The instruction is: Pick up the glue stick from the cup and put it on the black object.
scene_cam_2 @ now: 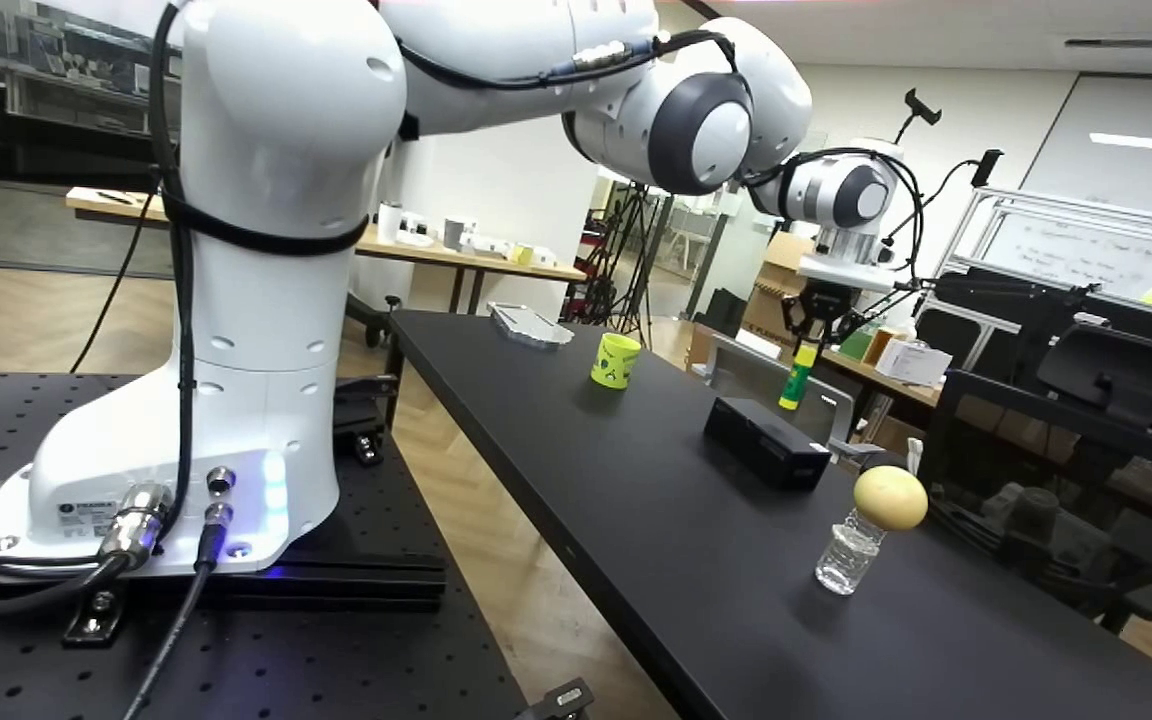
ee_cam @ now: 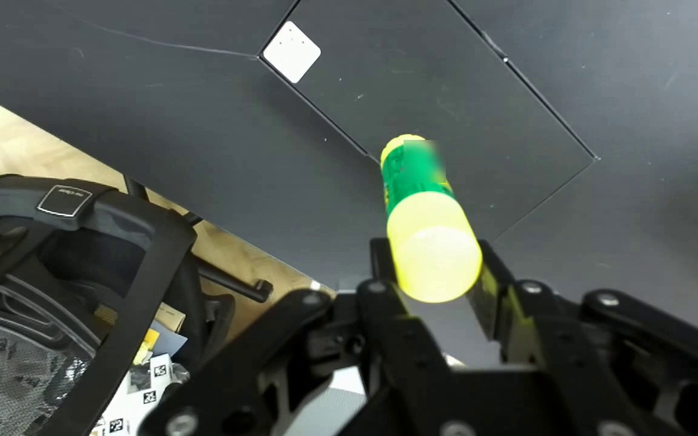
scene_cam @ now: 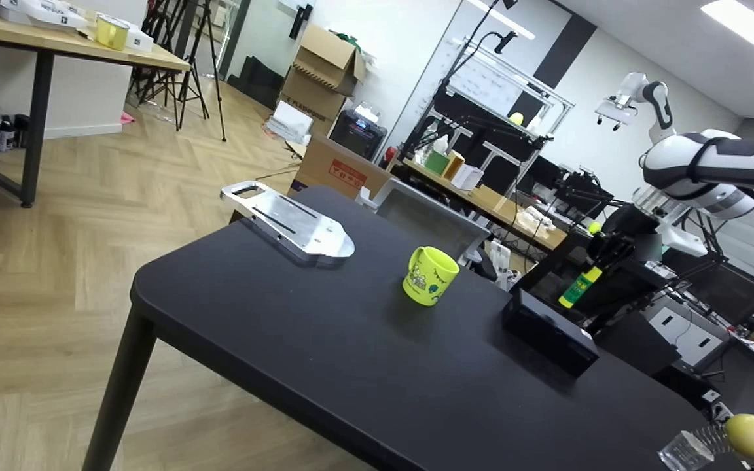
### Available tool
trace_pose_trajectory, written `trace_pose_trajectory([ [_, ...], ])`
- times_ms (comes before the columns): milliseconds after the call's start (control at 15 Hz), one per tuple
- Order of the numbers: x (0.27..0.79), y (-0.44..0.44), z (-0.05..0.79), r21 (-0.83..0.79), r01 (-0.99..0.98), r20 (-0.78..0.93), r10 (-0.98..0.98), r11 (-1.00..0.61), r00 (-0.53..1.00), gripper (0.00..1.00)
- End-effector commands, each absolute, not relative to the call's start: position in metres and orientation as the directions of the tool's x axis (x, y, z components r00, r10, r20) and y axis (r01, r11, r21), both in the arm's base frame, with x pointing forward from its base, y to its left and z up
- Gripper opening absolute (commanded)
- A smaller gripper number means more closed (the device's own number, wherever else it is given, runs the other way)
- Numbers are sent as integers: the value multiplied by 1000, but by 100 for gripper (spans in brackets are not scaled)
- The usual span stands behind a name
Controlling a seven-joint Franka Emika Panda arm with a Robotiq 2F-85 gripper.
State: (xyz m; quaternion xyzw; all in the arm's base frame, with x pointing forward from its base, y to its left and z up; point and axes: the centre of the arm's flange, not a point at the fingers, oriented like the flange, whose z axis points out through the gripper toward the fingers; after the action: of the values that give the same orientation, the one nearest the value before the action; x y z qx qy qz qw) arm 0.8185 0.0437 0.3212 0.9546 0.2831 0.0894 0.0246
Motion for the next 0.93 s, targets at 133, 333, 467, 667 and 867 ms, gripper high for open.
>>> trace_pose_trajectory([
  [133, 820, 29, 298, 92, 502, 205, 509, -860, 836, 9],
  [333, 820, 29, 293, 80, 500, 198, 505, -862, 840, 9],
  [467, 818, 30, 292, 72, 500, 194, 504, -863, 842, 9],
  [667, 816, 30, 291, 66, 498, 193, 501, -864, 843, 9],
  [867, 815, 30, 289, 59, 498, 185, 500, -865, 846, 9],
])
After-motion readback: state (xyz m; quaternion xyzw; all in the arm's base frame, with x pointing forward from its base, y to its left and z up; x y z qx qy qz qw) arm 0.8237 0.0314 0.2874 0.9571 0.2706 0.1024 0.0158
